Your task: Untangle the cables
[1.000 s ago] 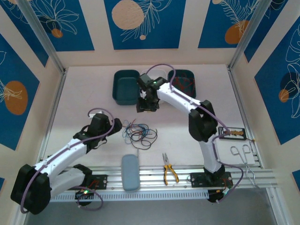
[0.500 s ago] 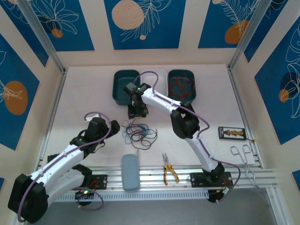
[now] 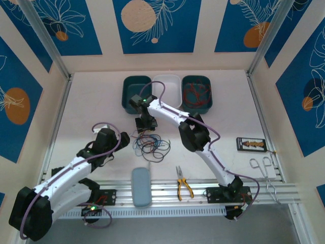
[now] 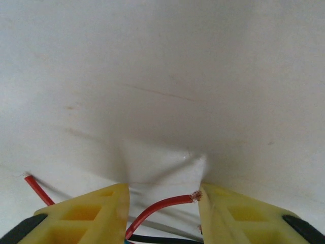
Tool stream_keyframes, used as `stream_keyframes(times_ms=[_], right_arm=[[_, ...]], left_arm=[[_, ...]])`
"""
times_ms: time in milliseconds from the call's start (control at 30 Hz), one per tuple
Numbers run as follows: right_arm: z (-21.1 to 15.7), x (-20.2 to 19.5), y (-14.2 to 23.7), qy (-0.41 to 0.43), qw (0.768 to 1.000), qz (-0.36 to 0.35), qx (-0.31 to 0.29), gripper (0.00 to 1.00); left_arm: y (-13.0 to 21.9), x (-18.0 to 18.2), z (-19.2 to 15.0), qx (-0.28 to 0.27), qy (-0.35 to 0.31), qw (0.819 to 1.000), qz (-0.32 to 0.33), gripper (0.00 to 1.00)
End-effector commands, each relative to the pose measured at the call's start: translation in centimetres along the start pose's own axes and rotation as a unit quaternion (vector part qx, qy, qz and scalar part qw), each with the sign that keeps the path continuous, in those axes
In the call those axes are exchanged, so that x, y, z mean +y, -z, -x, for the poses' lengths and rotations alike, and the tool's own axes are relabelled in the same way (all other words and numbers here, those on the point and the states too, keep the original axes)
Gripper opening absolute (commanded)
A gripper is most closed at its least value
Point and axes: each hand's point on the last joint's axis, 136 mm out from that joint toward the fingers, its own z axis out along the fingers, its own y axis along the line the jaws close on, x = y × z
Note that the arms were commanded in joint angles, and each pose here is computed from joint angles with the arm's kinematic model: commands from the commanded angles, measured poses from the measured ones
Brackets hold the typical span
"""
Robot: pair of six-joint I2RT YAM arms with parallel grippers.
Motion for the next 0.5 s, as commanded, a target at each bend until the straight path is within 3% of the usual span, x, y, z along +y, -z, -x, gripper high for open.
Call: stream_keyframes(times_ms=[0, 200, 467], right_arm=[[-0.4, -0.1, -1.4, 0.008, 1.0, -0.025, 0.008, 0.36], [-0.3, 0.5, -2.7, 0.036, 0.998, -0.048, 0.007, 0.29], [-0.1, 2.1, -3.3, 0.06, 0.998, -0.029, 0.001, 0.12]], left_arm=[[-0.3, 0.3, 0.0, 0.0, 0.009, 1.0, 0.003, 1.0], [-0.4, 0.2, -0.2, 0.003, 0.009, 1.0, 0.002, 1.0], [-0.6, 0.2, -0.3, 0.005, 0.009, 1.0, 0.001, 1.0]])
